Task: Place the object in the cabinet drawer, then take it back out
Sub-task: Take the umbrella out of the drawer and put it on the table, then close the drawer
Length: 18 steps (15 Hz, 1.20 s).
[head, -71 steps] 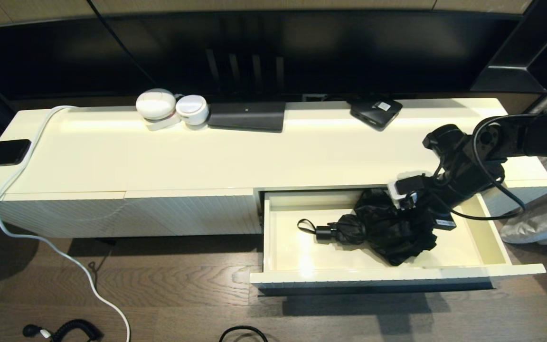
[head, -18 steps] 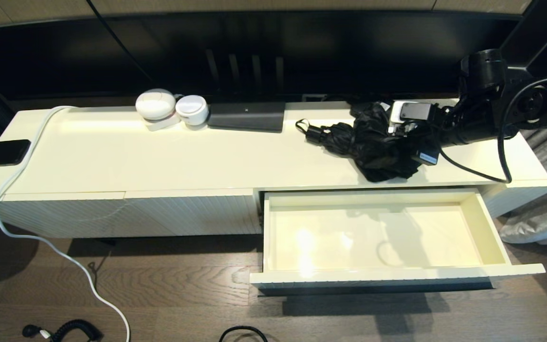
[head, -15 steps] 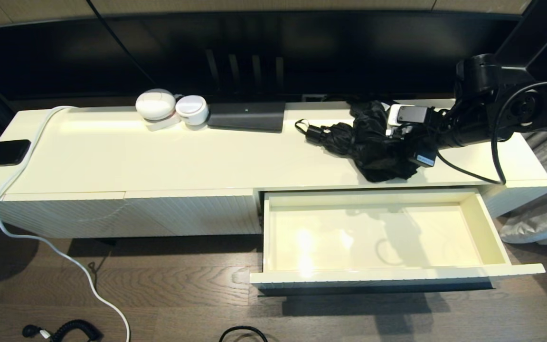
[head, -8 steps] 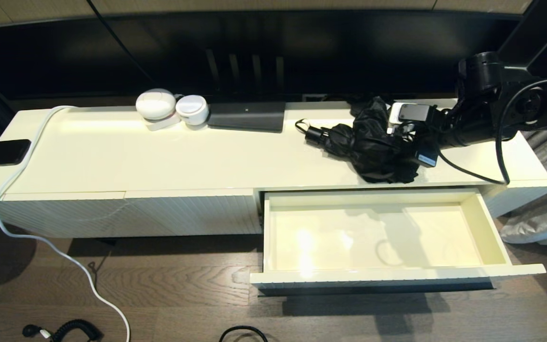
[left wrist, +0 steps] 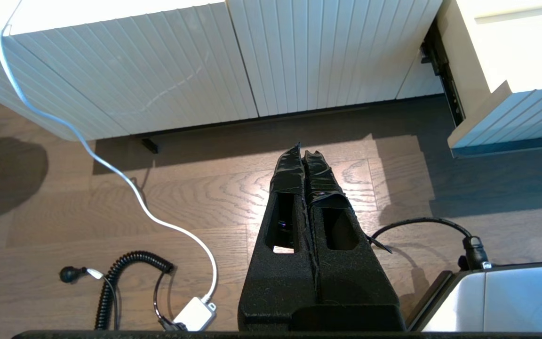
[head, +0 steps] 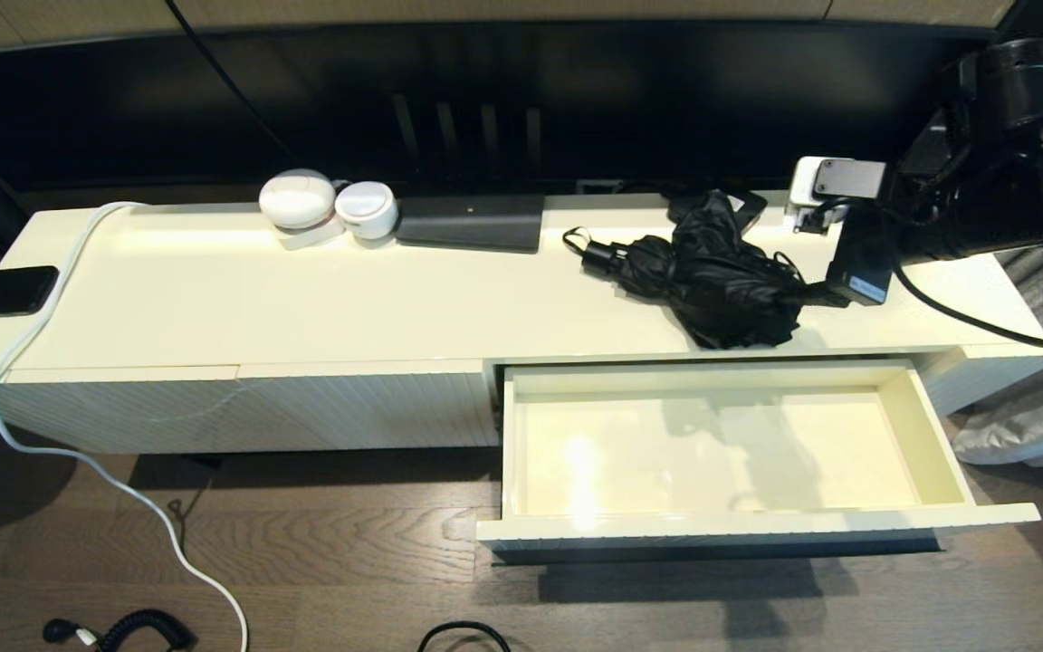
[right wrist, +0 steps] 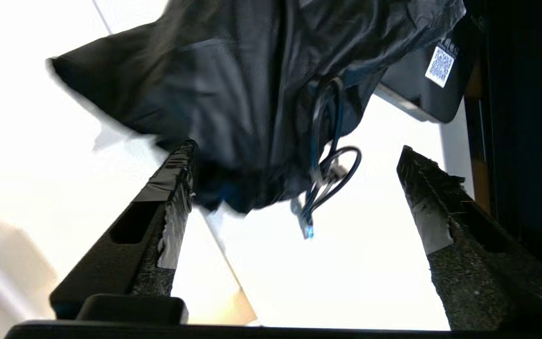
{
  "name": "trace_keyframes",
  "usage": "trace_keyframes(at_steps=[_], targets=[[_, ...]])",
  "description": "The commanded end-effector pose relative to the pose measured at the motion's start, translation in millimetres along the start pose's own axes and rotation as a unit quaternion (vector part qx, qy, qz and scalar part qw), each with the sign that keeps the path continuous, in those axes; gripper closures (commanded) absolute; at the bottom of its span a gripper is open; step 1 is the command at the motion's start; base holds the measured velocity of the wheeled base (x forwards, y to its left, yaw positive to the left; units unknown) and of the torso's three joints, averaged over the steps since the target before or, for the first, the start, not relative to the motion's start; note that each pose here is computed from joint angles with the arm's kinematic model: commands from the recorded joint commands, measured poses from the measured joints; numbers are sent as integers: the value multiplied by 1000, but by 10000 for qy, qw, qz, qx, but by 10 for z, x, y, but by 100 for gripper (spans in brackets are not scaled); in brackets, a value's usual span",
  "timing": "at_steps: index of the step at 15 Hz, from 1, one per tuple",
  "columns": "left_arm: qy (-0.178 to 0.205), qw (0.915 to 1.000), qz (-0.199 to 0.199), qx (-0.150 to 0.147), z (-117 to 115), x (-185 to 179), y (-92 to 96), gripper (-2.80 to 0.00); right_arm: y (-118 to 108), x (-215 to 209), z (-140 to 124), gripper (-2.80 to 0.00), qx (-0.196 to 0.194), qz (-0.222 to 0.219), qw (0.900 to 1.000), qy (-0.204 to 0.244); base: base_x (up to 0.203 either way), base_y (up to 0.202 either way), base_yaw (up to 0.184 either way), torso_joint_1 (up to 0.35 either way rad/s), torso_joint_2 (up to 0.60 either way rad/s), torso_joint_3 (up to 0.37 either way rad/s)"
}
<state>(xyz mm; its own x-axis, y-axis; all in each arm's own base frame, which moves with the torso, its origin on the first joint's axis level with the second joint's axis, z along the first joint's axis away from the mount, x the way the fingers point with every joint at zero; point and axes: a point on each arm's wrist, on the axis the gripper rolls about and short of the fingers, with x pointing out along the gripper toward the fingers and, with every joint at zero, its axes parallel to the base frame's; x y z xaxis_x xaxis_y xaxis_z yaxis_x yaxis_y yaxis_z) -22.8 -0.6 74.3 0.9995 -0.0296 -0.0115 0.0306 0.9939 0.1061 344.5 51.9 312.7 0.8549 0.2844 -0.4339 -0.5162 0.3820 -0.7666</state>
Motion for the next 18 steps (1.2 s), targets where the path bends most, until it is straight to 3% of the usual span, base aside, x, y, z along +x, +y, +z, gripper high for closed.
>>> trace_keyframes(at_steps=[1, 5, 9, 10, 11, 13, 18], targets=[[3, 10000, -6, 4, -1, 0, 0, 0, -7, -391, 79, -280, -64, -175, 9998, -100, 0, 0, 0, 0, 0, 0], [-3, 10000, -1, 4, 1, 0, 0, 0, 367, -916, -15, -280, 30, 265, 9996, 102, 0, 0, 0, 0, 0, 0], [3, 10000, -6, 4, -1, 0, 0, 0, 725, -1183, -148, -280, 283, 584, 9976, 262, 0, 0, 0, 0, 0, 0], [-4, 10000, -5, 4, 1, 0, 0, 0, 834, -1255, -190, -38, 456, 658, 9963, 311, 0, 0, 0, 0, 0, 0], [3, 10000, -6, 4, -1, 0, 0, 0, 934, -1327, -216, 0, 618, 718, 9950, 325, 0, 0, 0, 0, 0, 0], [3, 10000, -6, 4, -1, 0, 0, 0, 1030, -1371, -217, 0, 829, 825, 9927, 310, 0, 0, 0, 0, 0, 0], [4, 10000, -3, 4, -1, 0, 0, 0, 1571, -1499, -338, 0, 1321, 1505, 9789, 411, 0, 0, 0, 0, 0, 0]])
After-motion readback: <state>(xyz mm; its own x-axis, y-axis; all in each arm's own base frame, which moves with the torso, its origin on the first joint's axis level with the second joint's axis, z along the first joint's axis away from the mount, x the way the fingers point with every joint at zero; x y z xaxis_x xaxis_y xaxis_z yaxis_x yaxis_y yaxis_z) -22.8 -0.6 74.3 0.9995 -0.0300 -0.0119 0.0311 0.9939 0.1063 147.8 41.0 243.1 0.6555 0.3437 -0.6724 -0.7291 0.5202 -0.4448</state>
